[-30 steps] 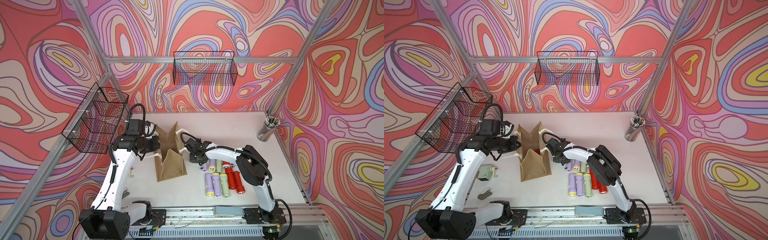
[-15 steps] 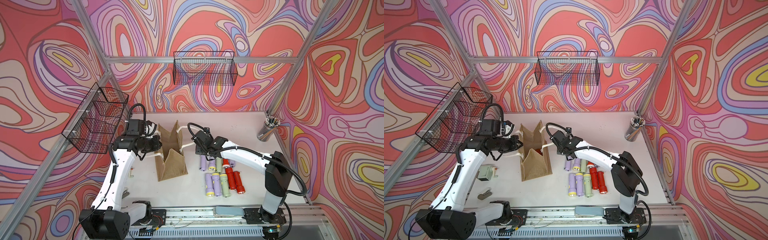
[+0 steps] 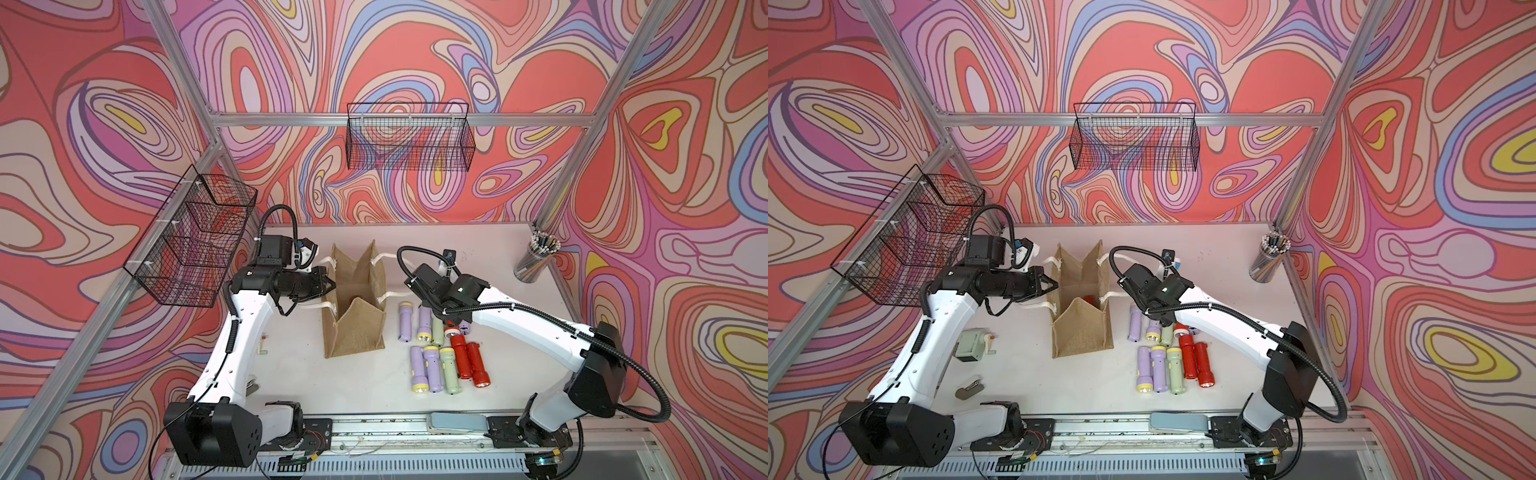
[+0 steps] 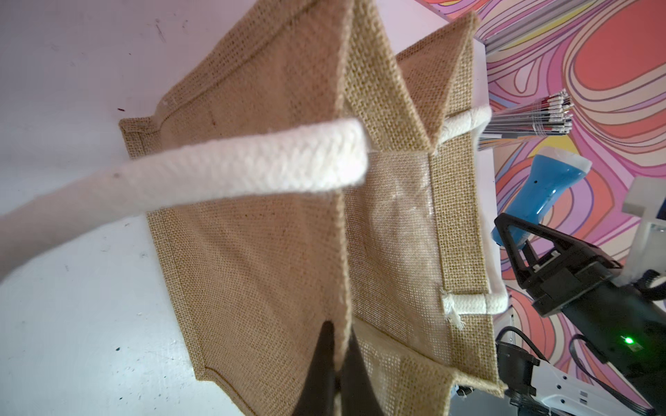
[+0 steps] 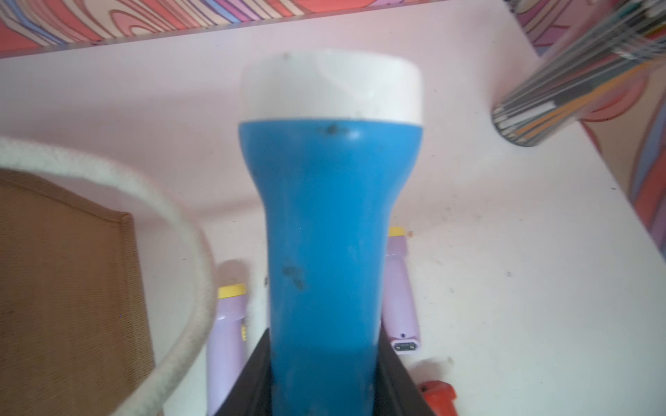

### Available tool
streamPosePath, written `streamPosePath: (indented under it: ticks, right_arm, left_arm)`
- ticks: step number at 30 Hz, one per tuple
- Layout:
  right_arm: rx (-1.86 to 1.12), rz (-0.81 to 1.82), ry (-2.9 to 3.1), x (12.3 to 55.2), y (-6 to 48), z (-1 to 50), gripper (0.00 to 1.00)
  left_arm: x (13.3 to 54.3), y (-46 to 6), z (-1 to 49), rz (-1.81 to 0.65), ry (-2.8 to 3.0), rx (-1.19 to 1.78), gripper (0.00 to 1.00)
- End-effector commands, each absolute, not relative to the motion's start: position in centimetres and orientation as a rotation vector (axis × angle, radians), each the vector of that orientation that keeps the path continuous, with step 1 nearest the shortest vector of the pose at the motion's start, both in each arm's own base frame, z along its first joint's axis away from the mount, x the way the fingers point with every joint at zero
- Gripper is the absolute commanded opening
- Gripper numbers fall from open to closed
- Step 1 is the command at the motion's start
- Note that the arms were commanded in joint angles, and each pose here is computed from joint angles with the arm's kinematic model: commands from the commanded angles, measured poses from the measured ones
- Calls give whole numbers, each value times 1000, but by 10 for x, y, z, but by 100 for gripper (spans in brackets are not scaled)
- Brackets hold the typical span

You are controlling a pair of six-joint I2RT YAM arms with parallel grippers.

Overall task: Put the flashlights into the tote bags
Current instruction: Pick up the flashlight from the center of the board, then place the flashlight in the canvas bag.

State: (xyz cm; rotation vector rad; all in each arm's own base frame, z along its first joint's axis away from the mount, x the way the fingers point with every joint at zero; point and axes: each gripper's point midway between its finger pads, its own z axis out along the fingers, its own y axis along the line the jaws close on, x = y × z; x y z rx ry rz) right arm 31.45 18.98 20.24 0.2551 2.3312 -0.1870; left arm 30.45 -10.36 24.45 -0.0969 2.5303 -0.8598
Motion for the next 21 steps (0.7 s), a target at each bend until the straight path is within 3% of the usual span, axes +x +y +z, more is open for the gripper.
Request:
streamPosePath:
  ticks: [1,5,9,13,21]
  right_arm:
    - [372,-349,2233,303,135,223,11]
    - [420,-338,2170,301,112,247,11]
    - [366,-265,2123,313,124,277,9]
    - [283,-148,2115,334,156,307,8]
    - [97,335,2086,363,253,347,7]
  left_arm:
    - [308,-119,265,-1000,2466,-24,0]
    - [307,-125,262,-1066,2464,-26,0]
    - [306,-131,260,-1136,2454,-64,0]
    - [302,-135,259,-1203,2425,-87,0]
    - [290,-119,233,-1041,2529,-148,0]
